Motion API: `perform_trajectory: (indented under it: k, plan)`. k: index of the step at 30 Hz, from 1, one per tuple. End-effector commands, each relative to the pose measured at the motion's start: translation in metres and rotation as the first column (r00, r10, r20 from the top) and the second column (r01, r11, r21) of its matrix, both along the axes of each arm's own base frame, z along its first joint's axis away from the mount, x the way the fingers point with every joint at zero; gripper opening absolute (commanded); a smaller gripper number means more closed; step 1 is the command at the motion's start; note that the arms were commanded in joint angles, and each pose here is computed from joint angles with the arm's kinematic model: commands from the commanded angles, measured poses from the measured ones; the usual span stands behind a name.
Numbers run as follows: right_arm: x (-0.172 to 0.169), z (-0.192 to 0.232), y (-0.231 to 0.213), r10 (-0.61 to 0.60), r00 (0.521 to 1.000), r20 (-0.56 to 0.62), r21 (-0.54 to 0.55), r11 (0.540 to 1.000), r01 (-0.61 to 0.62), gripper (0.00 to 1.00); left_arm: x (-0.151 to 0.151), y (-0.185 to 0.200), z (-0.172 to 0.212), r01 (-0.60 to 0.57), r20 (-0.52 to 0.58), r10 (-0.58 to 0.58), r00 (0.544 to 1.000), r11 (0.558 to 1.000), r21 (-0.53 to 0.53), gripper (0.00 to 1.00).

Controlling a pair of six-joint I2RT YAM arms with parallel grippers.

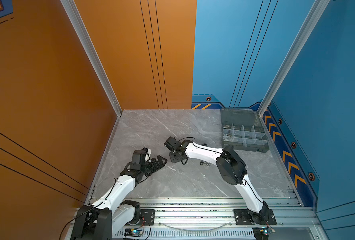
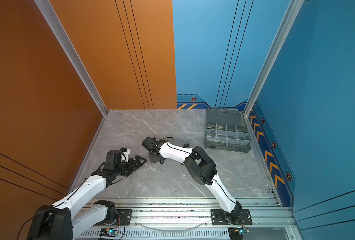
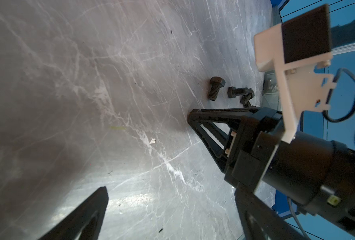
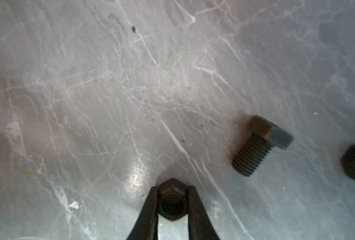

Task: Sort the screws and nuts into containers
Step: 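Lower the right gripper and close it on another black hex nut, then carry the black hex nut with the right gripper to the organizer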

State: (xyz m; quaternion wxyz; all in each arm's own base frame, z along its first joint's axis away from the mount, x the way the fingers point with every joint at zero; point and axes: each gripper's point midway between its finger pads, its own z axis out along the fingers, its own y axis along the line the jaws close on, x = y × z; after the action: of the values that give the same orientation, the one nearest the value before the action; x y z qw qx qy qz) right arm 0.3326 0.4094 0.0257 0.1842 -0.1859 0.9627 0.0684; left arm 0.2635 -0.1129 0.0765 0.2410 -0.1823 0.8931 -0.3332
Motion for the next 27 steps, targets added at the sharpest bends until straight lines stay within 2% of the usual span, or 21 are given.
perform_trajectory:
  k: [1, 4, 6, 11, 15, 21, 26, 27]
  plan:
    - [-0.011, -0.019, -0.009, 0.014, 0.999, -0.047, -0.060, 0.998, -0.016, 0.09, -0.005, 0.001, -0.001, 0.001, -0.014, -0.001, 1.000, 1.000, -0.005, 0.98]
    - [-0.009, -0.005, -0.007, 0.023, 0.999, -0.029, -0.039, 0.999, -0.024, 0.00, -0.005, 0.001, 0.000, 0.000, -0.011, -0.001, 1.000, 1.000, -0.006, 0.98]
    - [-0.013, -0.004, -0.013, 0.032, 0.999, -0.036, -0.034, 0.999, -0.034, 0.00, -0.005, 0.001, -0.001, 0.000, -0.014, 0.000, 1.000, 1.000, -0.007, 0.98]
    - [-0.014, 0.027, -0.013, 0.054, 0.998, -0.015, 0.093, 0.994, -0.052, 0.00, -0.003, 0.000, 0.001, -0.001, -0.012, 0.001, 1.000, 1.000, -0.011, 0.98]
    - [-0.011, 0.054, -0.029, 0.043, 0.999, 0.019, 0.132, 0.990, -0.046, 0.00, -0.002, -0.003, 0.003, 0.006, -0.009, -0.006, 1.000, 1.000, -0.014, 0.98]
    - [0.000, 0.081, -0.072, -0.013, 0.998, 0.064, 0.136, 0.991, 0.004, 0.00, 0.001, -0.009, 0.005, 0.019, -0.003, -0.019, 1.000, 1.000, -0.010, 0.98]
    - [0.021, 0.101, -0.110, -0.069, 0.995, 0.068, 0.179, 0.982, 0.056, 0.00, 0.004, -0.017, 0.006, 0.038, -0.010, -0.038, 0.999, 0.999, -0.009, 0.98]
    - [0.034, 0.105, -0.130, -0.110, 0.991, 0.074, 0.181, 0.979, 0.095, 0.00, 0.005, -0.020, 0.008, 0.043, -0.009, -0.043, 0.999, 0.999, -0.008, 0.98]
